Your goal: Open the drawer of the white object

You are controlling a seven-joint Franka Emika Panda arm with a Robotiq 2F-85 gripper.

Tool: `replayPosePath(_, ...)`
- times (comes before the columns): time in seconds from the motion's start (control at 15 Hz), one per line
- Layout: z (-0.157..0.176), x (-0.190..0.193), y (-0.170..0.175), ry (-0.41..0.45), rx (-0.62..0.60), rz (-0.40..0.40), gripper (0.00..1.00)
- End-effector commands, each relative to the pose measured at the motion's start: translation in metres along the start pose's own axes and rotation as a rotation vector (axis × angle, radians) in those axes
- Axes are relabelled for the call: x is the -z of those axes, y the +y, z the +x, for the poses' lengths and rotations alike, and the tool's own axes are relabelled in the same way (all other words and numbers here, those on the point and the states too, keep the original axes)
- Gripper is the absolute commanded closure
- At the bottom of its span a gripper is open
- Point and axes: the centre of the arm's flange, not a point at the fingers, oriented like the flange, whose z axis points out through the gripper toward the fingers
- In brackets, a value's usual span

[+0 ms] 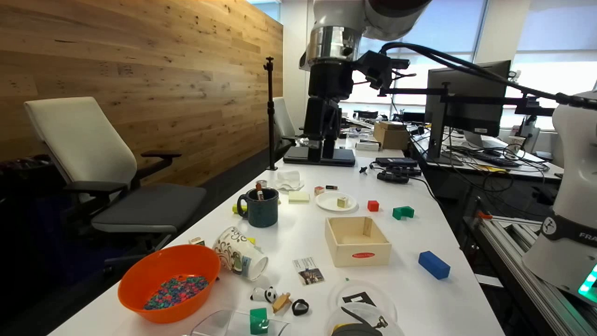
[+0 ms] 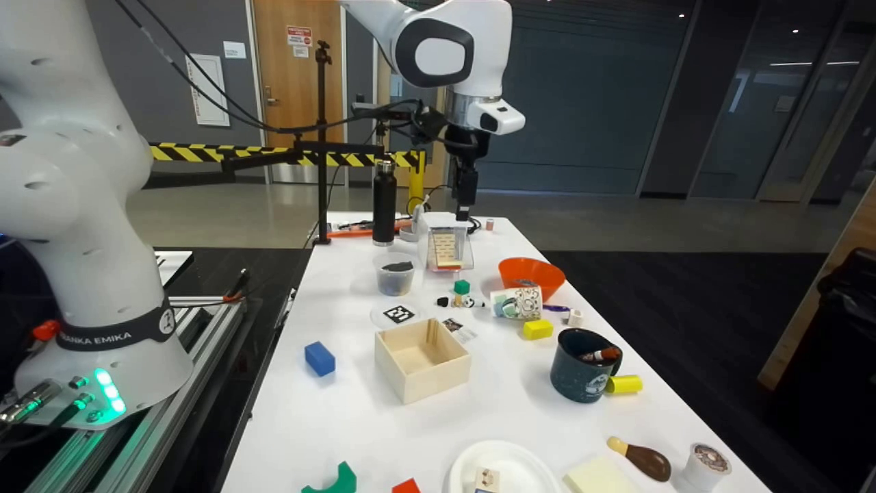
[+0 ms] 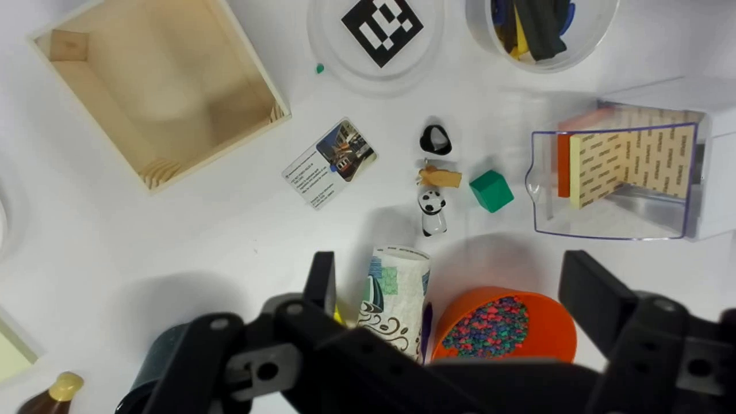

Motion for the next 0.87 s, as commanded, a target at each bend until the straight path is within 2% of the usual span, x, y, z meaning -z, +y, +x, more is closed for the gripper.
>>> replayPosePath(0.0, -0.034, 0.003, -0.003, 0.012, 0.065, 0.015, 0.00)
replayPosePath(0.07, -0.037, 0.002, -0.004, 0.010, 0.073, 0.011, 0.00)
replayPosePath(0.13, -0.017, -0.004, -0.007, -0.008, 0.045, -0.005, 0.00)
replayPosePath(0.8, -0.025, -0.003, -0.010, -0.008, 0.058, -0.008, 0.00)
